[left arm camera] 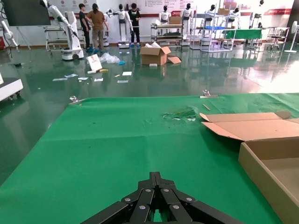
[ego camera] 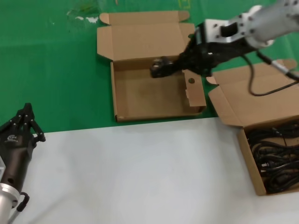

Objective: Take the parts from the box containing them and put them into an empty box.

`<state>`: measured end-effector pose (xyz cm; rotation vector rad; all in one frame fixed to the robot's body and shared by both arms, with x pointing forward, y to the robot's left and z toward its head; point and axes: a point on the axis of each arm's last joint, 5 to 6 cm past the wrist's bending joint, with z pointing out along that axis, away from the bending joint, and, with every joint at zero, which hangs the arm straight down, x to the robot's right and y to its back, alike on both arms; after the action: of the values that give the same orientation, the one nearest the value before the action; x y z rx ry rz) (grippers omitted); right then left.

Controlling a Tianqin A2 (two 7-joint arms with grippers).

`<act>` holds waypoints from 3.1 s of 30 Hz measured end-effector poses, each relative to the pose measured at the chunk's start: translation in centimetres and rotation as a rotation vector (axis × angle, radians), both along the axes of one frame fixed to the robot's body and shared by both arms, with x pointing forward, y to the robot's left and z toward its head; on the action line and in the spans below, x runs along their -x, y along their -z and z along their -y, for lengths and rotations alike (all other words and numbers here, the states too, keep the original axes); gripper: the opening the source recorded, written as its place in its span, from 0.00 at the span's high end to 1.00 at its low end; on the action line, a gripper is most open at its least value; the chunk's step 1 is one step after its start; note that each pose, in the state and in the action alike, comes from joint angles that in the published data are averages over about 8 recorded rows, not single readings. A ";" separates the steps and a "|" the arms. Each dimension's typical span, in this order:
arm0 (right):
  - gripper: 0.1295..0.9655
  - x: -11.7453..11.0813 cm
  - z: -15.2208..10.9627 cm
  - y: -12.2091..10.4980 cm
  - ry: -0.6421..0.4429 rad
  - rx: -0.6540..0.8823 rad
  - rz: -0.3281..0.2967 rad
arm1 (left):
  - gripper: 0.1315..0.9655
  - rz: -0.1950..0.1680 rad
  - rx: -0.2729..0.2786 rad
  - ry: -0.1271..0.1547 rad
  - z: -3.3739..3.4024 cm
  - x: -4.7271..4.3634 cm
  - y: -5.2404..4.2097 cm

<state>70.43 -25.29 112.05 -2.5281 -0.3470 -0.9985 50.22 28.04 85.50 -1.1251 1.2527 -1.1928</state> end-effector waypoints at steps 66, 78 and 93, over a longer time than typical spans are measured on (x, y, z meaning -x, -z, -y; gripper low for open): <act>0.26 3.1 -3.5 3.8 -0.017 -0.258 0.060 | 0.99 0.000 0.000 0.000 0.00 0.00 0.00; 0.06 3.5 -3.7 5.1 -0.017 -0.326 0.069 | 0.92 0.000 0.000 0.000 0.00 0.00 0.00; 0.00 5.2 -4.1 10.0 0.033 -0.587 0.103 | 0.70 0.000 0.000 0.000 0.00 0.00 0.00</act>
<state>65.20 -21.21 102.06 -1.9633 -0.0263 -1.0586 50.22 28.04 85.50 -1.1251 1.2527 -1.1928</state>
